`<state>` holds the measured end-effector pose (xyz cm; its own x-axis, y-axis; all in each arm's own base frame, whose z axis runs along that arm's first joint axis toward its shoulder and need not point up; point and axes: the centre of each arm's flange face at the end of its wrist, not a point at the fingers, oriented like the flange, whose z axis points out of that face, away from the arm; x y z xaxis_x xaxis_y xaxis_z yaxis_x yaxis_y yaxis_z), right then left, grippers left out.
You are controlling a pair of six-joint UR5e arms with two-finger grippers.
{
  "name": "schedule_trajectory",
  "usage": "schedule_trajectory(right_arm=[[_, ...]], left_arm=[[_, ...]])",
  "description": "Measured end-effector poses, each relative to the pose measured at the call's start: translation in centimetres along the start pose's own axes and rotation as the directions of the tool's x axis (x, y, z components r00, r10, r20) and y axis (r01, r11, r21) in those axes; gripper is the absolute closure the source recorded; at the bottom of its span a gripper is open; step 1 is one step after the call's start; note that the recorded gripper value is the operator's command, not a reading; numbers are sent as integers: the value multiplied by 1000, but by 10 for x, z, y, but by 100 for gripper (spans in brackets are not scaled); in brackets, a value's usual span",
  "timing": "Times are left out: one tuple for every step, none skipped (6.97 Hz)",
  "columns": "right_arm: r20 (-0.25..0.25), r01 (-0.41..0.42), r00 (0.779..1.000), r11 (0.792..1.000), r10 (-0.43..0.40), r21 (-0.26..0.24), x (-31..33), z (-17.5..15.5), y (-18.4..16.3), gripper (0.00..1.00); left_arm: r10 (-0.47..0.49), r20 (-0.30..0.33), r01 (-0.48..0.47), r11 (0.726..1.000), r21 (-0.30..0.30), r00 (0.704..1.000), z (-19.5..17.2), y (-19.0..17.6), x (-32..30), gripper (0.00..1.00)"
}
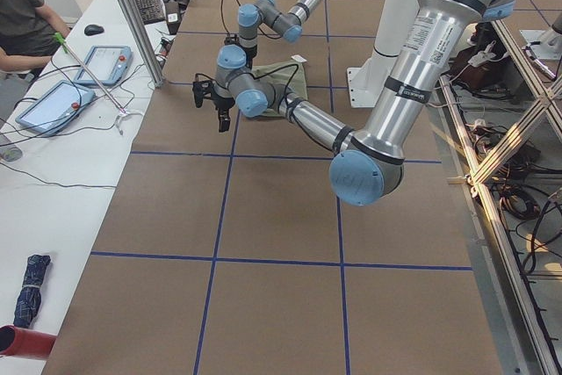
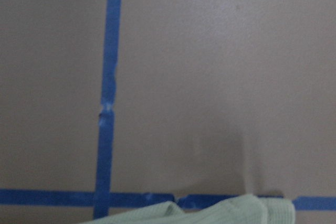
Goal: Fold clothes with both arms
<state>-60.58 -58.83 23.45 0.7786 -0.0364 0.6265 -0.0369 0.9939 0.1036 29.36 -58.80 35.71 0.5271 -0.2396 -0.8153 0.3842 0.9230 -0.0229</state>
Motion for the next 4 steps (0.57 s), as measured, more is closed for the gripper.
schedule_trajectory(right_arm=[[-1, -2, 1000, 1000, 2, 12, 11, 3, -14, 0], [7, -12, 1000, 1000, 12, 23, 19, -5, -28, 0], [28, -31, 999, 999, 30, 28, 35, -24, -49, 0], [46, -44, 998, 999, 43, 23, 68, -47, -74, 0]], left_arm=[[-1, -2, 1, 1000, 2, 1000, -1, -1, 0, 1], [-2, -3, 2, 1000, 5, 1000, -4, -3, 0, 1], [1, -2, -1, 1000, 16, 1000, -9, -11, -4, 1], [38, 3, -38, 999, 25, 999, -18, -23, -15, 1]])
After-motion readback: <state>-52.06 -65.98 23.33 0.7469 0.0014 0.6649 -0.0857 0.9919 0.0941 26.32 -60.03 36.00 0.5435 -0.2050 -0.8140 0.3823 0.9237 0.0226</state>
